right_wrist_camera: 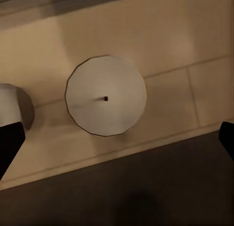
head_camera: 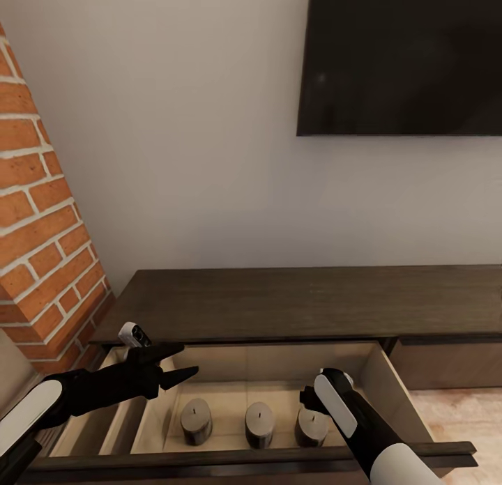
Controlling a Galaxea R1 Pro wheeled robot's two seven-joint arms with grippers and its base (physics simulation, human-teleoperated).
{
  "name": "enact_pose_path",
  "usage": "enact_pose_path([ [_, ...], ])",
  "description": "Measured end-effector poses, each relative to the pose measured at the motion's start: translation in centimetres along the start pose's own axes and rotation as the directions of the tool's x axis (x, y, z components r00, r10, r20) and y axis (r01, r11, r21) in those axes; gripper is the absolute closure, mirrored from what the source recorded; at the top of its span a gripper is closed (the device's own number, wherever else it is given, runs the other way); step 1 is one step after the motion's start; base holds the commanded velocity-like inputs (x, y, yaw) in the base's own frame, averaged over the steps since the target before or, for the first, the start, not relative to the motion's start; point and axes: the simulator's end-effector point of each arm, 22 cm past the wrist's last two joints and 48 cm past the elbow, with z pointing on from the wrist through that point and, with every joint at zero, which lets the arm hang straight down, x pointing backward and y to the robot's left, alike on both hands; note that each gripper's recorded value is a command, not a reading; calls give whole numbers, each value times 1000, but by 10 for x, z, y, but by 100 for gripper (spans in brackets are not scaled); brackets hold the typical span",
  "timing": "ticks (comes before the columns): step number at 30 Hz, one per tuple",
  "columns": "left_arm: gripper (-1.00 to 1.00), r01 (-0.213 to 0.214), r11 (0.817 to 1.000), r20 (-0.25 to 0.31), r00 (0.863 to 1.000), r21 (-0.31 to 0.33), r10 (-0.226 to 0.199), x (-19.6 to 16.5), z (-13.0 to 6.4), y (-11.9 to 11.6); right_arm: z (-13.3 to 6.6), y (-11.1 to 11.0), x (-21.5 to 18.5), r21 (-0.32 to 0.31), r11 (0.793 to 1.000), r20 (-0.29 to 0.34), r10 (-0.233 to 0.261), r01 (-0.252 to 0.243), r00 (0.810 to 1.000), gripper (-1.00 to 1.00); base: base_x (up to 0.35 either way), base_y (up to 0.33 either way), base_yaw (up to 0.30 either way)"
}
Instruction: Place each of the two pumpkins and all three candles from the living room inside a cabinet in the living room (use any cabinet), then make sure every cabinet is closed, and position the cauldron so it is next to a table in the living room.
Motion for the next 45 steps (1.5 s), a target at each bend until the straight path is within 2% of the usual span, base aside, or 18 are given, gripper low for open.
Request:
enact_pose_path([
  [24, -100, 12, 999, 14, 1000, -44, -11, -26, 6, -35, -47, 1, -29, 0, 1000, -1, -1, 1, 1000, -100, 0, 0, 0],
  [33, -100, 15, 999, 16, 1000, -46, -14, -34, 10, -52, -65, 1, -39, 0, 1000, -2, -1, 1, 1000, -100, -172, 53, 0],
  [45, -100, 16, 999, 17, 1000, -44, -15, -44, 15, -77, -88, 1, -52, 0, 1000, -2, -1, 1, 1000, -100, -14, 5, 0],
])
